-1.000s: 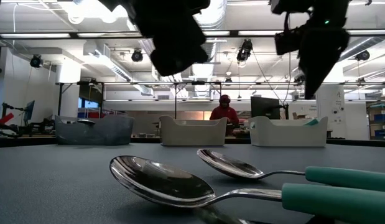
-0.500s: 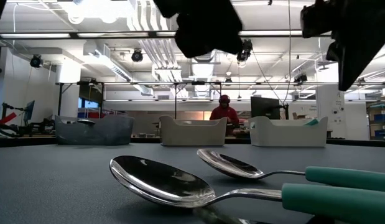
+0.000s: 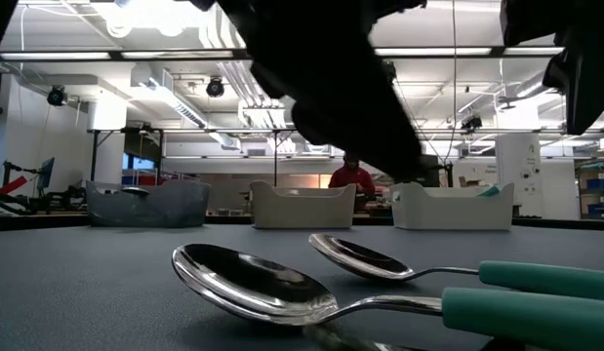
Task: Sort silverware by color (type)
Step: Put the light blue spoon into the white bin
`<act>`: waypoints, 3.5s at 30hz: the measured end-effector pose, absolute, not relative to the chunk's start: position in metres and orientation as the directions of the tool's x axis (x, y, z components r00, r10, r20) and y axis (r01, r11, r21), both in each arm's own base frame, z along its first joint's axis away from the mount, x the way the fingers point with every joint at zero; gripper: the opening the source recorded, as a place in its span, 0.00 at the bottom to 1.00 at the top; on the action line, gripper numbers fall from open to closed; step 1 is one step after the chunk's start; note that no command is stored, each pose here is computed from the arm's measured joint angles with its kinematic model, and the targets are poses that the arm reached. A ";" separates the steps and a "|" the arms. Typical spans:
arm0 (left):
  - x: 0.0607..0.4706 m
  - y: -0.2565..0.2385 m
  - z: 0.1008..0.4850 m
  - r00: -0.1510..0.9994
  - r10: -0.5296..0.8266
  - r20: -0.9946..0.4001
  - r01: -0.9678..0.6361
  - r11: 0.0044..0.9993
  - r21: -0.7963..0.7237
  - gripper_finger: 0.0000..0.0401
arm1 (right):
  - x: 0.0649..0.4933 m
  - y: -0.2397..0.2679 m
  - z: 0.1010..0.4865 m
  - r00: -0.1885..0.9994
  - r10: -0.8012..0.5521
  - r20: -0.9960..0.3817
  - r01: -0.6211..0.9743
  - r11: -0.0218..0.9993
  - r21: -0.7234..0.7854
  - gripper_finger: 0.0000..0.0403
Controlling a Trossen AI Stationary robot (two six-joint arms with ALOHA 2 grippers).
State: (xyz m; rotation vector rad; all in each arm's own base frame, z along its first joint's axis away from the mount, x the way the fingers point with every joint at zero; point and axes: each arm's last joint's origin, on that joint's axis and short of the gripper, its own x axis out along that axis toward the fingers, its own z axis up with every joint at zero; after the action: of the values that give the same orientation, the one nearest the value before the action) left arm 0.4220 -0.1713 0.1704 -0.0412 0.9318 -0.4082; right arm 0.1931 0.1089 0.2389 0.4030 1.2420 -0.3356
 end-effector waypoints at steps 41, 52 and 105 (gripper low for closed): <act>0.442 -0.179 0.122 0.422 -0.251 -0.871 0.016 0.963 -0.270 0.04 | 0.187 0.118 0.239 0.279 -0.004 -0.960 0.430 0.895 0.122 0.22; 0.442 -0.179 0.131 0.435 -0.250 -0.865 -0.055 0.952 -0.302 0.01 | 0.187 0.118 0.239 0.279 -0.005 -0.960 0.406 0.907 0.113 0.22; 0.449 0.051 0.246 0.590 0.453 -0.669 -0.660 0.747 -0.076 0.01 | 0.215 -0.047 0.236 0.749 -0.440 -0.495 0.659 0.419 0.625 0.40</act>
State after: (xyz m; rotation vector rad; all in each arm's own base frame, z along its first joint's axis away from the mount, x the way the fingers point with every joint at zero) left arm 0.4495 0.0508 0.2456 -0.3344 0.6747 0.6618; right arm 0.2154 -0.0472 0.2357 0.9032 0.2727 -0.6993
